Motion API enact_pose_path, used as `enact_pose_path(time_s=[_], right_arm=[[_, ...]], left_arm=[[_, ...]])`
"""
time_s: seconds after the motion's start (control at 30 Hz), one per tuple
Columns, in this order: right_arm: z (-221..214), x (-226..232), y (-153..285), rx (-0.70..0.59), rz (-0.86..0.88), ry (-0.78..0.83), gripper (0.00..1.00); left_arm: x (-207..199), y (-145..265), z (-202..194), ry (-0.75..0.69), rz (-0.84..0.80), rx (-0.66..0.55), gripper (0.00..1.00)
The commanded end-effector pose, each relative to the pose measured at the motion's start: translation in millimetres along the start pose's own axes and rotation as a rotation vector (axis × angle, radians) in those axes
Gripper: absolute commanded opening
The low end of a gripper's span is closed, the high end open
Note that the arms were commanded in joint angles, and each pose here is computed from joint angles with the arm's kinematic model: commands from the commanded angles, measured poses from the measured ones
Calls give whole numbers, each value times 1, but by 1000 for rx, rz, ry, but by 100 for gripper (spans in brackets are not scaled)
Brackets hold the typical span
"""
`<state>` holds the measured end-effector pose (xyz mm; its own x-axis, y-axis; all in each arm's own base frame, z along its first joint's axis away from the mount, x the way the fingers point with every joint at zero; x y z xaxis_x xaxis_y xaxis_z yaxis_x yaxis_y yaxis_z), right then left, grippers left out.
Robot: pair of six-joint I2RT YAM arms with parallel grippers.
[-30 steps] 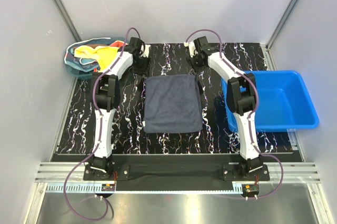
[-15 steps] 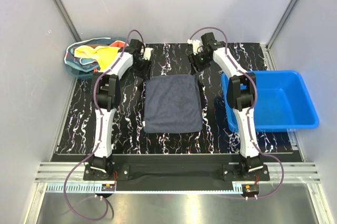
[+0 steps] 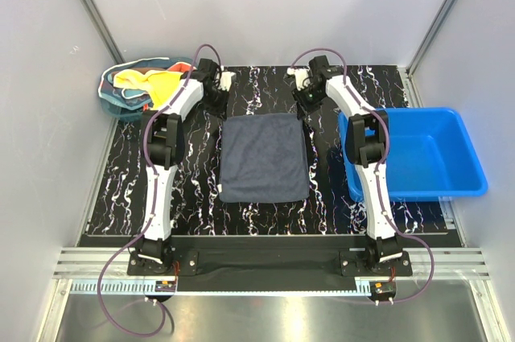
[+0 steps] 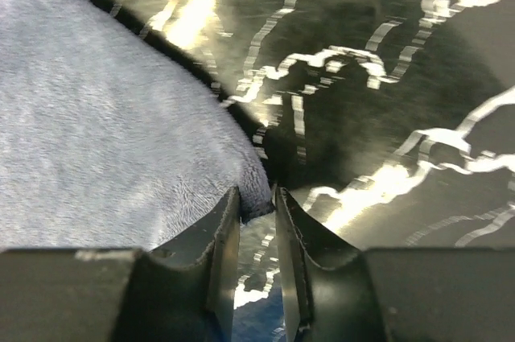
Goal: Fold and stack the towels
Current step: Fold the towel
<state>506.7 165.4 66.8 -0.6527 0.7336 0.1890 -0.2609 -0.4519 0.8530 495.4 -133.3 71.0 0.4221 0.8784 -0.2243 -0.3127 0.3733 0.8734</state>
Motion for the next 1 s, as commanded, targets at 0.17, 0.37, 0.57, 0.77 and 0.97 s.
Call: enact_pose_path(time_s=[0.17,0.37,0.57,0.77,0.97], right_arm=[[21,-28,26,-98,-96,36,32],[22,-26,28,-97,-82,46,38],[29,-12,35,-134,9,80,51],[26,-15,22,-123,34,77,43],[24,-21,16,-114,7,75,43]], left_arm=[[4,7,26,-19,9,-87,5],[4,10,32,-29,8,-112,26],[5,8,30,-52,11,-104,33],[6,8,28,-75,-1,-96,35],[2,6,32,-83,-34,-108,32]])
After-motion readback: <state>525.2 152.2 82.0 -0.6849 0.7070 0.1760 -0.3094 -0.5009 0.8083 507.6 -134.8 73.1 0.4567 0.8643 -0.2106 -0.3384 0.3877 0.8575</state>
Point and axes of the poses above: each gripper's point midway between its finger pads, its own y axis back along the fingers, its own x axis along the line the jaws close on, z = x × y, the point moved 5 cm from there along y, back along the fingers
